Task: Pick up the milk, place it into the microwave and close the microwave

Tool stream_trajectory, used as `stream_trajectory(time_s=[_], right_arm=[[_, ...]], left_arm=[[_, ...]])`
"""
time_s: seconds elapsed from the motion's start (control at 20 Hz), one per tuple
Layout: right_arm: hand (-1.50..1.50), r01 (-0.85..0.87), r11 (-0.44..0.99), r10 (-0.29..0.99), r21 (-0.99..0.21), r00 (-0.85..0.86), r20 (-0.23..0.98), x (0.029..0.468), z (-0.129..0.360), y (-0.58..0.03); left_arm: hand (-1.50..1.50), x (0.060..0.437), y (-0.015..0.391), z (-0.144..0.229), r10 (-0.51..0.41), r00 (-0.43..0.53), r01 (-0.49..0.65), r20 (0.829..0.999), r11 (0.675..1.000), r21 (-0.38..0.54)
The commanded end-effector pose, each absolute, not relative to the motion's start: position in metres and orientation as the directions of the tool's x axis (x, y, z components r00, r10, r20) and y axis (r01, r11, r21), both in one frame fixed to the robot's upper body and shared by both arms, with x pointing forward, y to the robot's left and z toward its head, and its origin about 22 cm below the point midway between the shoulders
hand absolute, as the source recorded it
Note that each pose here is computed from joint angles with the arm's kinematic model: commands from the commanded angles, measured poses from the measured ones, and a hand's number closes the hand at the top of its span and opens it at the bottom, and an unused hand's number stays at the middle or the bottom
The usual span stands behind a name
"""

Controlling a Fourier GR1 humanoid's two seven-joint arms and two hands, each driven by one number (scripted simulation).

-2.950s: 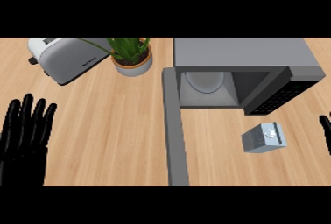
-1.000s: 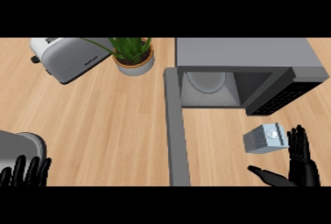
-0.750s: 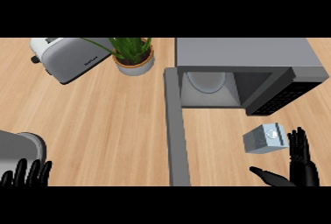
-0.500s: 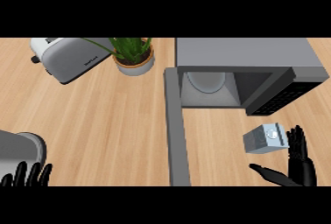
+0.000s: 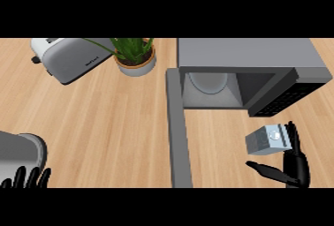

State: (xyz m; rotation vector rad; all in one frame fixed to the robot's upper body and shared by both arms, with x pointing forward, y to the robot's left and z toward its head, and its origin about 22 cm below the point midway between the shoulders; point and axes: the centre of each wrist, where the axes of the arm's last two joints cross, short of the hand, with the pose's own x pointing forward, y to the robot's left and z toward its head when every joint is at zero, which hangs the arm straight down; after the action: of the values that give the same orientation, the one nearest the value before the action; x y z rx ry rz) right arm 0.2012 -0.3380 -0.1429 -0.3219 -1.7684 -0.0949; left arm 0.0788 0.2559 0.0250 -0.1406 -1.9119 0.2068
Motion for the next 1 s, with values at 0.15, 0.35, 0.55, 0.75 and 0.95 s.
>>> stream_trajectory(time_s=[0.15, 0.35, 0.55, 0.75, 0.95], right_arm=[[-1.50, 0.240, 0.968, 0.121, -0.076, -0.180, 0.976, 0.200, -0.146, -0.342], [-1.50, 0.254, 0.965, 0.122, -0.069, -0.198, 0.973, 0.224, -0.129, -0.344], [-1.50, 0.335, 0.936, 0.184, -0.113, -0.187, 0.965, 0.218, -0.152, -0.326], [1.50, 0.331, 0.905, 0.336, -0.266, -0.173, 0.926, 0.250, -0.133, -0.332], [1.50, 0.393, 0.892, 0.320, -0.223, -0.200, 0.926, 0.256, -0.136, -0.327]], left_arm=[[-1.50, 0.067, 0.248, 0.036, 0.183, -0.357, -0.005, 0.916, 0.980, -0.198], [-1.50, 0.065, 0.239, 0.025, 0.190, -0.341, 0.005, 0.921, 0.980, -0.200], [-1.50, 0.068, 0.263, 0.005, 0.189, -0.344, -0.001, 0.920, 0.980, -0.201], [-1.50, 0.069, 0.258, 0.014, 0.208, -0.348, 0.006, 0.914, 0.976, -0.220], [-1.50, 0.061, 0.256, 0.015, 0.214, -0.339, 0.005, 0.916, 0.974, -0.225]])
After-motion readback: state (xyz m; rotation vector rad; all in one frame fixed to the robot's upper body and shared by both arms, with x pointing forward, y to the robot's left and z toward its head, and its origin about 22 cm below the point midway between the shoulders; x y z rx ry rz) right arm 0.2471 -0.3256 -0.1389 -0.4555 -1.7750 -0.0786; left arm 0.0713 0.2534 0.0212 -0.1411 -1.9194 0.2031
